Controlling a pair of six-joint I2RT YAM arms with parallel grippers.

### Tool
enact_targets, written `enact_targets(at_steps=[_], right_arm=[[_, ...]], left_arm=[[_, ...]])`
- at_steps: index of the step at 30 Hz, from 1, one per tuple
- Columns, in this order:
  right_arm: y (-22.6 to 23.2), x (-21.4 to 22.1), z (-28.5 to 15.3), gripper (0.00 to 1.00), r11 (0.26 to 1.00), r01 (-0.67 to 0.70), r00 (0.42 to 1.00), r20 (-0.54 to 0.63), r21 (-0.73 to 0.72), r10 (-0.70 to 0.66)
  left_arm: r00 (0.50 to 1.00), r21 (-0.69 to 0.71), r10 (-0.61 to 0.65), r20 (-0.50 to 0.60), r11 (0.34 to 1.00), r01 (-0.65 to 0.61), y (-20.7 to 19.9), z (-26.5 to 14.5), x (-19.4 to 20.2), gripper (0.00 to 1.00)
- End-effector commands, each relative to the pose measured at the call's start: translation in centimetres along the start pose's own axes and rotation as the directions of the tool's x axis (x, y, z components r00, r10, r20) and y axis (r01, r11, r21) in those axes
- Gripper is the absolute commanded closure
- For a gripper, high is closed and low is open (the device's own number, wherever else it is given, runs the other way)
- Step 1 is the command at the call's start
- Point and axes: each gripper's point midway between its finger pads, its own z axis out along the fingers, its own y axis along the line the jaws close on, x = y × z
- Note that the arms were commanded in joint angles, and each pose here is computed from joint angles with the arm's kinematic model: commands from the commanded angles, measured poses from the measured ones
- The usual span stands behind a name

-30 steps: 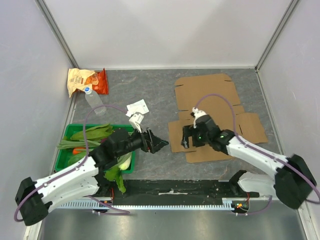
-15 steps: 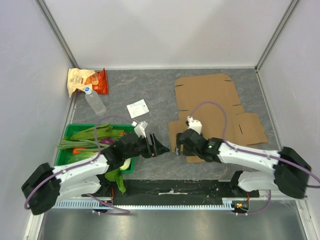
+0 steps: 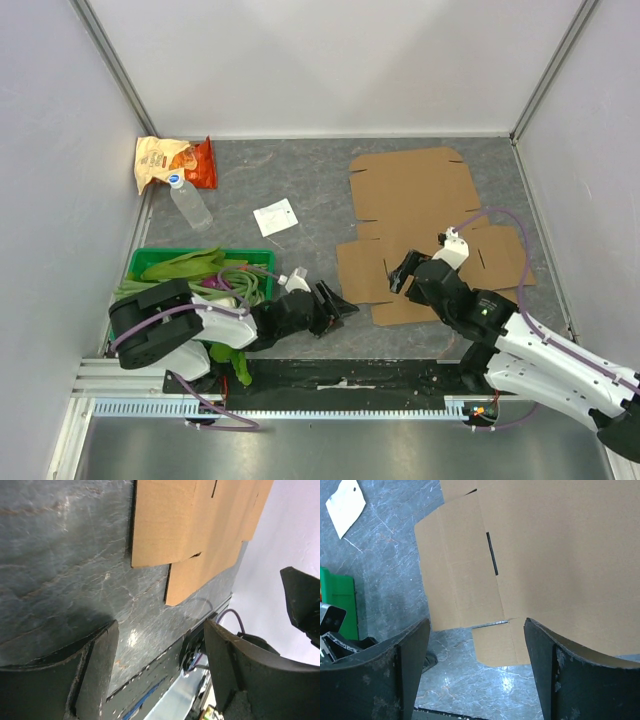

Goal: Fold the paper box

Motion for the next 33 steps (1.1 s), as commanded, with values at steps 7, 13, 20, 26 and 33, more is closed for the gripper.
enact_targets(at_steps=[7,13,20,26,33], right_arm=[[-0.9,-1.9,-0.8,0.16,0.999,0.025,0.997,0.077,0.023,-0.027],[-1.1,-3.6,-2.4,0.15,0.999,0.041,0.991,0.128,0.015,-0.043],[-1.3,-5.4,-4.2,0.14,0.999,0.039,0.984,0.173,0.003,-0.039],[-1.5,-5.6,-5.0,0.14,0.999,0.043,0.985,0.169,-0.003,-0.041],[-1.7,-4.8,-5.1,0.14,0.999,0.041,0.989,0.141,-0.015,-0.039]], left_arm=[[0.927,0.173,-0.265,0.265,0.959,0.225,-1.3,3.9,-1.6,0.26],[0.900,0.194,-0.287,0.328,0.953,0.233,-0.5,5.9,-1.6,0.28],[0.867,0.151,-0.269,0.419,0.962,0.226,0.5,7.0,-2.8,0.39],[0.839,0.208,-0.301,0.454,0.951,0.229,0.7,7.8,-3.6,0.51],[0.808,0.299,-0.347,0.477,0.928,0.223,-0.8,7.8,-5.1,0.54]])
